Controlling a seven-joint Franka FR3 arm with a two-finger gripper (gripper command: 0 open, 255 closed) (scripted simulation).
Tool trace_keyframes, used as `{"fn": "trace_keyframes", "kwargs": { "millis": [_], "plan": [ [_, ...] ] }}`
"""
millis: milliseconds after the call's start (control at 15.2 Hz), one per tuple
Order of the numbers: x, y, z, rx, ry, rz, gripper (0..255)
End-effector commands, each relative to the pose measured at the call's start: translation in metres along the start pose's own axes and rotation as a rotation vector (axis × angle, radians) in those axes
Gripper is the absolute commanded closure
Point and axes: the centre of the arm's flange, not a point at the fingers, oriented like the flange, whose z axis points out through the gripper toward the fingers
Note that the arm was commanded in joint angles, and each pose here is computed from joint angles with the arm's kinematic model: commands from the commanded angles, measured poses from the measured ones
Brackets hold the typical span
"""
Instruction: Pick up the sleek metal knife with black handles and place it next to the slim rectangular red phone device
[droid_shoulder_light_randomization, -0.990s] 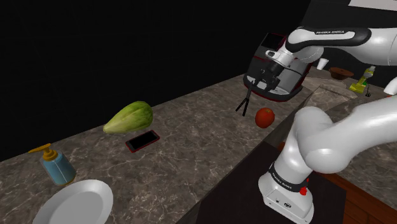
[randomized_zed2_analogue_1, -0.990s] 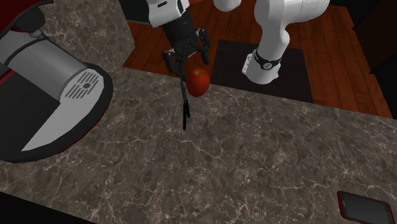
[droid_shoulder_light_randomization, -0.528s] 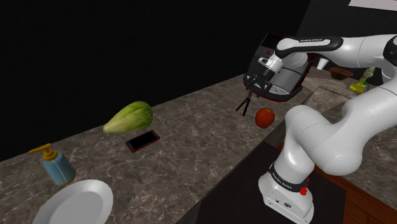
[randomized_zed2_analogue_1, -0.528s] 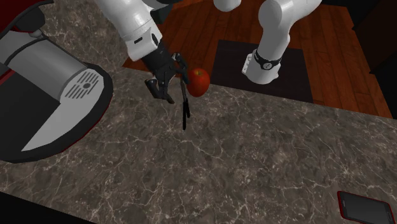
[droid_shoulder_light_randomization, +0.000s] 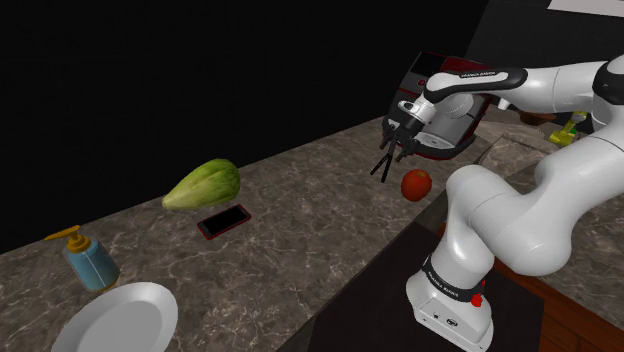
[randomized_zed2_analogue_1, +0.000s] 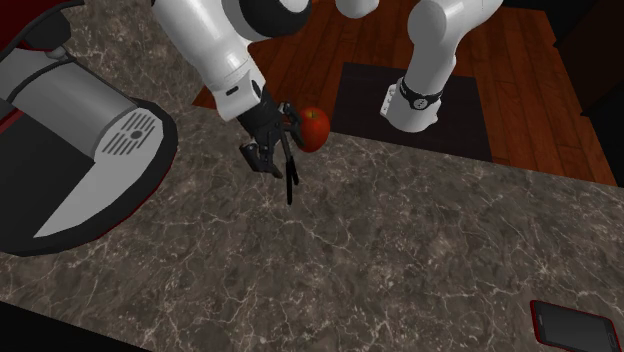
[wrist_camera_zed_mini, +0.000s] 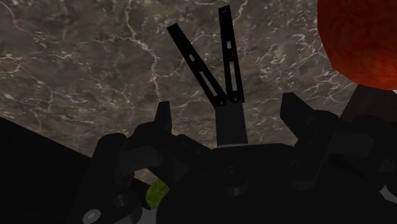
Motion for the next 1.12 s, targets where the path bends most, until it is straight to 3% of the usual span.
{"fn": "trace_keyframes", "kwargs": {
  "millis": [0,396,462,1056],
  "plan": [
    [0.0,0.0006,0.0027,0.0,0.0,0.0,0],
    [0.0,0.0006,0.0026,0.0,0.0,0.0,0],
    [0.0,0.0006,0.0026,0.0,0.0,0.0,255],
    [0.0,0.0006,0.0027,0.0,0.0,0.0,255]
  ]
}}
